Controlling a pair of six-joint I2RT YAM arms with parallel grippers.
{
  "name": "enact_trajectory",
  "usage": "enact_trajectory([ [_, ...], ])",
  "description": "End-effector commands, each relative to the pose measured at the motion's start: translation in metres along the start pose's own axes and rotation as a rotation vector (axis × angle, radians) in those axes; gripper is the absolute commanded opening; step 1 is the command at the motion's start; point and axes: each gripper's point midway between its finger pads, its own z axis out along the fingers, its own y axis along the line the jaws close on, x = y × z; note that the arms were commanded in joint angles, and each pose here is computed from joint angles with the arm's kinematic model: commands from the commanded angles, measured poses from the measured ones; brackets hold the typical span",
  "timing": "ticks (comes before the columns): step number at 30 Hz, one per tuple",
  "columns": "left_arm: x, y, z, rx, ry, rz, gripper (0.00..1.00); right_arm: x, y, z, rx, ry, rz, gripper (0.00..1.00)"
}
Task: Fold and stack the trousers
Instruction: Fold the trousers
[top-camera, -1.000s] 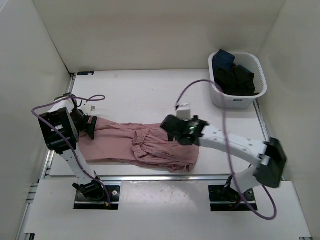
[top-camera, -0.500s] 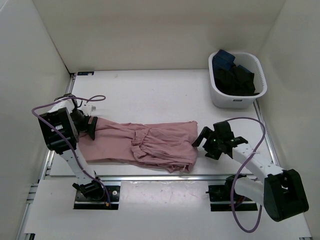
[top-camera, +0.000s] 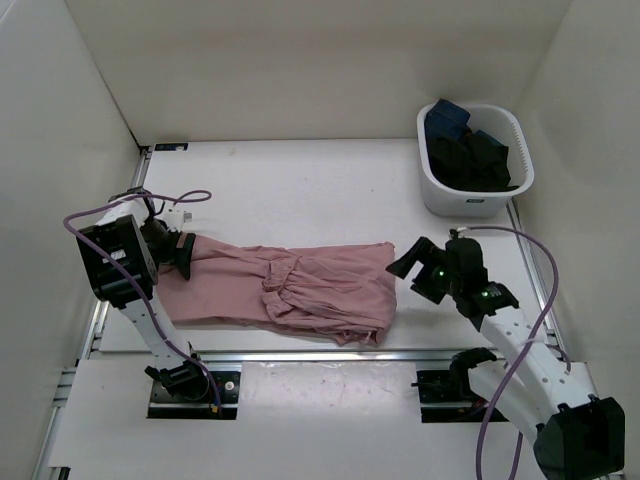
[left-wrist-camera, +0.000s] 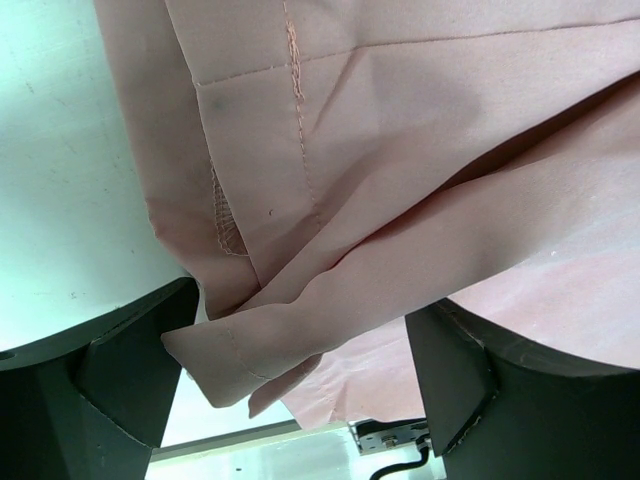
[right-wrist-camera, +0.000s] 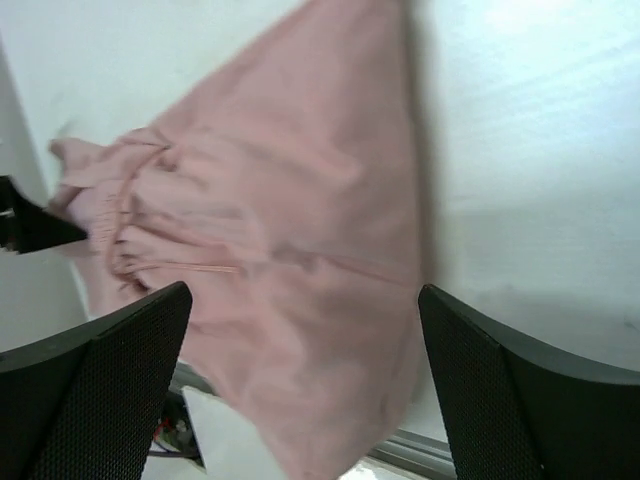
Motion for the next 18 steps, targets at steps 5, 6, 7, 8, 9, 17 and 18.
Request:
enact_trajectory([
  [5,-0.004,-0.003,-0.003,0.010,-0.020,-0.001,0.95,0.028,0.000,0.008,0.027,0.168,0.001,0.99],
  [6,-0.004,-0.003,-0.003,0.010,-0.020,-0.001,0.95,0.032,0.002,0.012,0.015,0.199,0.006,0.99],
  [7,-0.004,-0.003,-0.003,0.010,-0.020,-0.001,0.95,0.039,-0.005,0.015,0.033,0.227,0.024,0.99],
  [8,-0.004,-0.003,-0.003,0.010,-0.020,-0.001,0.95,0.043,-0.007,0.017,0.044,0.244,0.022,0.99],
  [9,-0.004,-0.003,-0.003,0.010,-0.020,-0.001,0.95,0.047,-0.009,0.020,0.055,0.267,0.029,0.99],
  [17,-0.011,-0.001,-0.010,-0.004,-0.045,0.004,0.97,0.072,-0.014,0.043,0.016,0.373,0.083,0.62],
  [18,-0.011,-0.001,-0.010,-0.004,-0.045,0.004,0.99,0.073,-0.014,0.044,0.011,0.381,0.085,0.54],
])
